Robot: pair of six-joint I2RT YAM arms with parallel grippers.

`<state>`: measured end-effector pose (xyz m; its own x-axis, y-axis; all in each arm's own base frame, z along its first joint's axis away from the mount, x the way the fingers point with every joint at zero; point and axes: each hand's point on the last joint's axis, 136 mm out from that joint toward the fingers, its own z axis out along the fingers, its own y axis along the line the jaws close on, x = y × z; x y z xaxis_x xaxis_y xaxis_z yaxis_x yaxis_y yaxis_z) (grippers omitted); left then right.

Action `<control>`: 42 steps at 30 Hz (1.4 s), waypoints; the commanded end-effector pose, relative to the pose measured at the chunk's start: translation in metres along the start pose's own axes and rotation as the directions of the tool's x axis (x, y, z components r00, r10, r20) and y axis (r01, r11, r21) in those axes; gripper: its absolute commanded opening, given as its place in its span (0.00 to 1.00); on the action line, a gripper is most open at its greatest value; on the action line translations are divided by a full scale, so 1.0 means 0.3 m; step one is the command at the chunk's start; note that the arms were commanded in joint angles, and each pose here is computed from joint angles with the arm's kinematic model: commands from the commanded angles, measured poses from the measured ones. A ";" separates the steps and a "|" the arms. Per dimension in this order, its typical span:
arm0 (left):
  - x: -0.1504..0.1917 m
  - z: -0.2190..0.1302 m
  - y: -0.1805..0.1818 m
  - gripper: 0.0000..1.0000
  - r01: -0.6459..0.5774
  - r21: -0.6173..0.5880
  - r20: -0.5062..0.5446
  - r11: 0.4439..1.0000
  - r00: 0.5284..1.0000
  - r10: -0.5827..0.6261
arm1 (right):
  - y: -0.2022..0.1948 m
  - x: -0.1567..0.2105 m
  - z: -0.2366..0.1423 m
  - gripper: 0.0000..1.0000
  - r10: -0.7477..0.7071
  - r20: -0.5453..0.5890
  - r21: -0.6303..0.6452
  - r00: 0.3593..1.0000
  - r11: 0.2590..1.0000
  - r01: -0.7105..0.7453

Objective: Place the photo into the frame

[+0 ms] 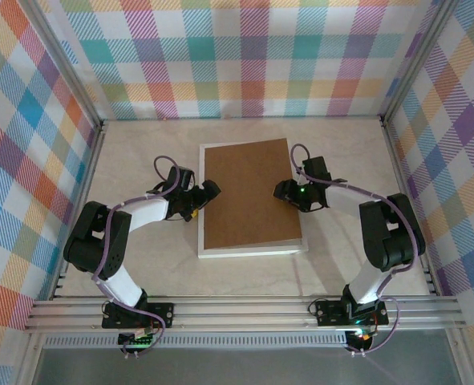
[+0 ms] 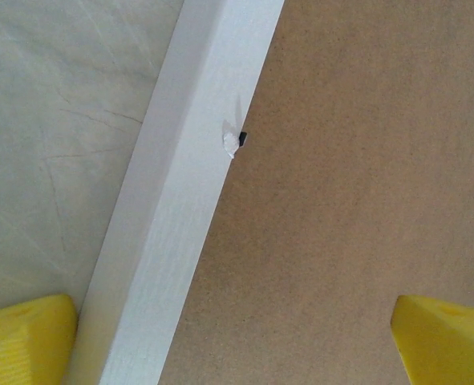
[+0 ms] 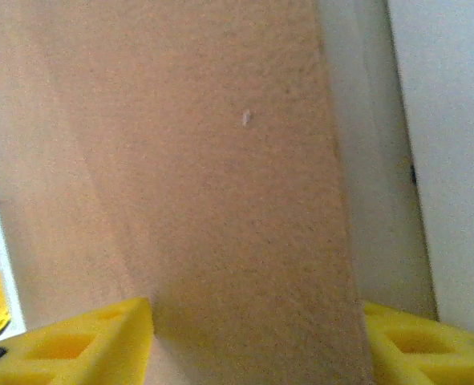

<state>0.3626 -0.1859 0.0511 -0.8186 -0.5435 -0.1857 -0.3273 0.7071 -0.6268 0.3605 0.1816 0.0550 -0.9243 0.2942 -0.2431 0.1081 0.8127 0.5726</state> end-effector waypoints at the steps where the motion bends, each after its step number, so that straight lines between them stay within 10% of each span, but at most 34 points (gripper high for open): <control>1: 0.055 -0.016 -0.094 1.00 -0.029 0.089 -0.072 0.996 0.997 0.036 | -0.080 0.045 -0.029 0.63 0.000 -0.044 0.166 0.999 0.986 0.007; 12: 0.039 -0.025 -0.105 1.00 -0.031 0.097 -0.069 0.995 0.997 0.038 | -0.057 -0.025 -0.072 0.82 -0.074 -0.028 0.232 0.997 0.970 0.078; 42: -0.124 -0.134 0.006 1.00 -0.049 -0.025 0.067 0.998 0.996 0.051 | -0.135 -0.441 -0.101 0.90 -0.265 0.062 0.479 0.962 0.853 0.204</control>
<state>0.3744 -0.1516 0.0849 -0.7966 -0.5501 -0.2507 -0.3024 0.7216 -0.6228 0.4557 0.1074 0.0869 -0.8954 0.1110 -0.4312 0.0729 0.9919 0.1040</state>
